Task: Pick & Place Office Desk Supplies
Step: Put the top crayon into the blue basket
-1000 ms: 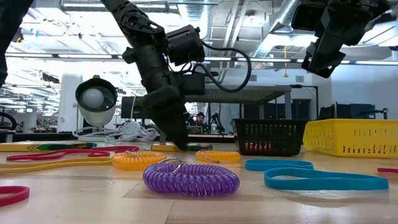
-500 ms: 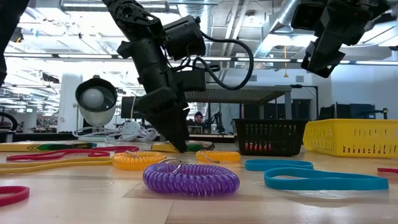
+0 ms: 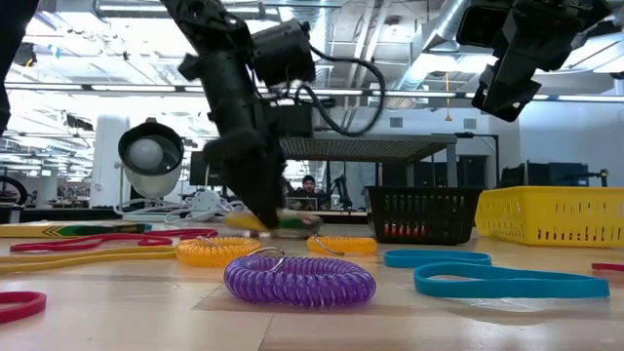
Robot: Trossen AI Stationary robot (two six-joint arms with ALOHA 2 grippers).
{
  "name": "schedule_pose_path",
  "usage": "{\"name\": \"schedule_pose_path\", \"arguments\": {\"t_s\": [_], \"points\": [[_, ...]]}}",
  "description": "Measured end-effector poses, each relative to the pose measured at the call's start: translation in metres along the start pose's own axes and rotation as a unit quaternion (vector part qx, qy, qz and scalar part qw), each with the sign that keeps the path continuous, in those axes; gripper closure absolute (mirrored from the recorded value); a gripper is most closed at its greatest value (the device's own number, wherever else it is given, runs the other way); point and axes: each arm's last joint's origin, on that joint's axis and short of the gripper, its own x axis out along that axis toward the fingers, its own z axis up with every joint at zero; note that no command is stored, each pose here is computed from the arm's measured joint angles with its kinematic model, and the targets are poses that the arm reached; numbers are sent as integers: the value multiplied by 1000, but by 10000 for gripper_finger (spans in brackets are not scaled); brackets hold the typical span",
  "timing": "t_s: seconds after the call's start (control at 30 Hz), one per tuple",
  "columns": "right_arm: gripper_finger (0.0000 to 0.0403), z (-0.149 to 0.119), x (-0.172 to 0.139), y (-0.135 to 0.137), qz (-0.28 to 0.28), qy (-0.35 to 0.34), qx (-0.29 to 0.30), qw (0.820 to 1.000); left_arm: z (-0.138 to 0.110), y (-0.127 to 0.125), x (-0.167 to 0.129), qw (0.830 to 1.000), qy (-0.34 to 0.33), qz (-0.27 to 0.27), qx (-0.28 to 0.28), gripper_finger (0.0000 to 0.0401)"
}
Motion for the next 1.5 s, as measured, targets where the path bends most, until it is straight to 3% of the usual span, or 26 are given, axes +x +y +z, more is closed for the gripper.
{"name": "schedule_pose_path", "arguments": {"t_s": [0.3,0.53,0.7,0.9,1.2,1.5], "points": [[272,0,0,0,0,0,-4,1000,8,5,-60,996,-65,-6,-55,138],[272,1,0,0,-1,-3,-5,1000,-12,-6,-101,988,-8,-85,-126,146],[272,6,-1,-4,-8,-28,4,1000,-27,-31,-135,976,23,-156,-153,168],[272,15,-4,-8,-5,-67,22,997,-42,-67,-166,963,43,-192,-184,176],[272,24,-6,-6,15,-110,56,992,-68,-124,-181,955,95,-201,-195,177],[272,26,-4,10,37,-145,48,988,-116,-165,-176,935,187,-174,-246,177]]}}
